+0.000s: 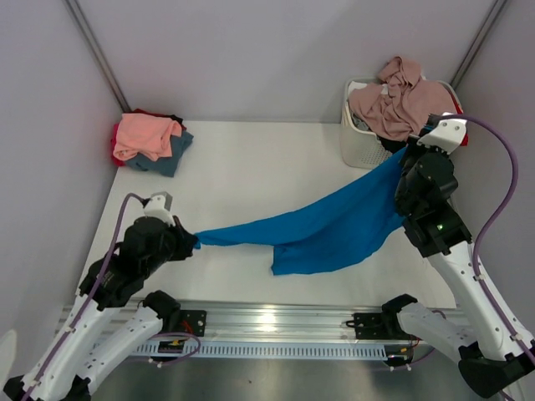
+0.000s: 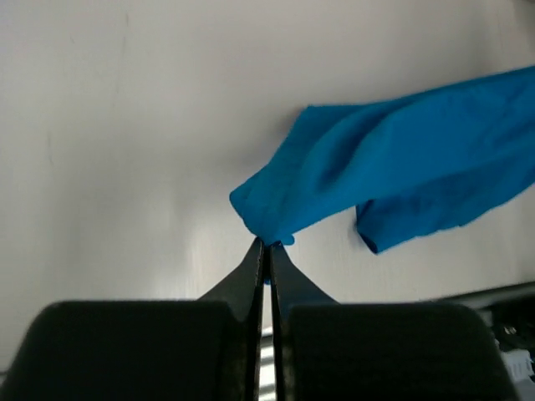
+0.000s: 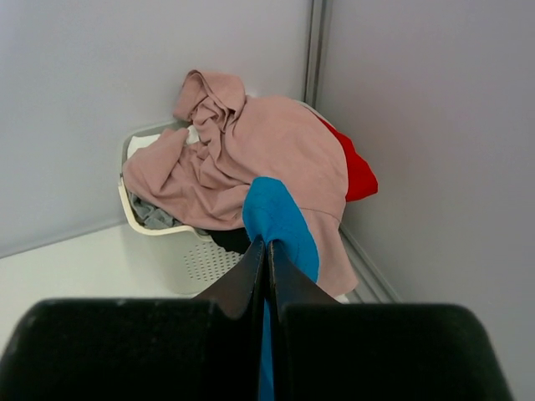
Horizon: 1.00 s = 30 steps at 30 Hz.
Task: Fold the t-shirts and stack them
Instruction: Flatten out the tshirt
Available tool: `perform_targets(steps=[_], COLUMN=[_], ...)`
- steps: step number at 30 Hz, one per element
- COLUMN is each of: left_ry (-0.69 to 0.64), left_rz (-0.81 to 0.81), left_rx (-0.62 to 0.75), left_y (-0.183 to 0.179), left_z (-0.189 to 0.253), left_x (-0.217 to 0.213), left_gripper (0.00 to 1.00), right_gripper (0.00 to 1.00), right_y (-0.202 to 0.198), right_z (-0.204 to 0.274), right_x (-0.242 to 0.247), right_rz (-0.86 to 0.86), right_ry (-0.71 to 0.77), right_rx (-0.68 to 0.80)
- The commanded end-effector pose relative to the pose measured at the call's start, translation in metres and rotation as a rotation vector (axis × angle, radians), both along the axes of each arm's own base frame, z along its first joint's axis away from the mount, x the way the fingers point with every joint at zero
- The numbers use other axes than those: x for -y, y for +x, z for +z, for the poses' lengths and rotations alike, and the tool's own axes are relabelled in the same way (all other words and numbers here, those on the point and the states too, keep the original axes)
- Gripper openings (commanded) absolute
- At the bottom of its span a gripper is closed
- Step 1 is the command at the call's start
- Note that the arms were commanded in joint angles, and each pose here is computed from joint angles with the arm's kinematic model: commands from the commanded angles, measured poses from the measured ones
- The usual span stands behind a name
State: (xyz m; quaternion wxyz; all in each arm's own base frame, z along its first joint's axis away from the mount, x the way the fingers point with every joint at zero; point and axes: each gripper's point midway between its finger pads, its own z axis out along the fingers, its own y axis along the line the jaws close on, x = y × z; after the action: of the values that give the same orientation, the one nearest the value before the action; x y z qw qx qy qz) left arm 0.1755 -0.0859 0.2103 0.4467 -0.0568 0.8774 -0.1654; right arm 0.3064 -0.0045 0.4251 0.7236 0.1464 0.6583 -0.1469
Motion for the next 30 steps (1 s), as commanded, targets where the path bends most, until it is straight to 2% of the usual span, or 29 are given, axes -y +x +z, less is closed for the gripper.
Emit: perform_targets(steps=[1, 6, 7, 9, 10, 12, 15, 16, 19, 21, 22, 24, 26, 28, 30], left_ry=[-0.098, -0.132, -0.120, -0.099, -0.082, -0.058, -0.039, -0.027, 0.039, 0.130, 0.114, 0.158, 0.126, 0.170, 0.186], left_rz=[-0.068, -0.133, -0.152, -0.167, -0.188, -0.184, -0.147, -0.137, -0.087, -0.132, -0.111, -0.175, -0.245, -0.256, -0.283], left_rx=[-0.167, -0.326, -0.364, -0.408, -0.414, -0.406, -0.307, -0.278, -0.128, -0.099, -0.075, -0.101, -0.074, -0.128, -0.185], left_y=[-0.037, -0.074, -0.079, -0.087, -0.091, -0.090, -0.071, -0.064, -0.027, -0.006, 0.008, 0.027, 0.047, 0.072, 0.084], left_z=[-0.027, -0.045, -0.052, -0.060, -0.062, -0.060, -0.037, -0.032, -0.007, -0.007, 0.001, -0.013, -0.007, -0.028, -0.042], left_x=[0.022, 0.040, 0.044, 0.045, 0.046, 0.044, 0.041, 0.040, 0.043, 0.056, 0.063, 0.084, 0.114, 0.132, 0.146], left_gripper=[0.01, 0.01, 0.06, 0.23, 0.38, 0.45, 0.66, 0.79, 0.99, 0.99, 0.99, 0.98, 0.96, 0.89, 0.86], right_gripper=[0.00, 0.00, 0.00, 0.00, 0.00, 0.00, 0.00, 0.00, 0.00, 0.00, 0.00, 0.00, 0.00, 0.00, 0.00], right_y=[0.001, 0.006, 0.007, 0.011, 0.011, 0.013, 0.015, 0.015, 0.015, 0.016, 0.015, 0.016, 0.016, 0.015, 0.013], right_z=[0.020, 0.015, 0.016, 0.014, 0.016, 0.015, 0.014, 0.014, 0.014, 0.014, 0.014, 0.012, 0.011, 0.010, 0.010], right_x=[0.000, -0.001, -0.002, -0.004, -0.004, -0.004, -0.004, -0.005, -0.006, -0.008, -0.009, -0.012, -0.016, -0.018, -0.021], right_rz=[0.001, -0.011, -0.006, -0.006, -0.009, -0.014, -0.019, -0.016, -0.009, 0.000, 0.004, 0.016, 0.029, 0.035, 0.052], right_ry=[0.040, 0.038, 0.038, 0.035, 0.035, 0.031, 0.029, 0.030, 0.034, 0.034, 0.038, 0.038, 0.039, 0.044, 0.052], right_rx=[0.056, 0.039, 0.038, 0.027, 0.029, 0.025, 0.019, 0.018, 0.018, 0.015, 0.015, 0.015, 0.014, 0.012, 0.012])
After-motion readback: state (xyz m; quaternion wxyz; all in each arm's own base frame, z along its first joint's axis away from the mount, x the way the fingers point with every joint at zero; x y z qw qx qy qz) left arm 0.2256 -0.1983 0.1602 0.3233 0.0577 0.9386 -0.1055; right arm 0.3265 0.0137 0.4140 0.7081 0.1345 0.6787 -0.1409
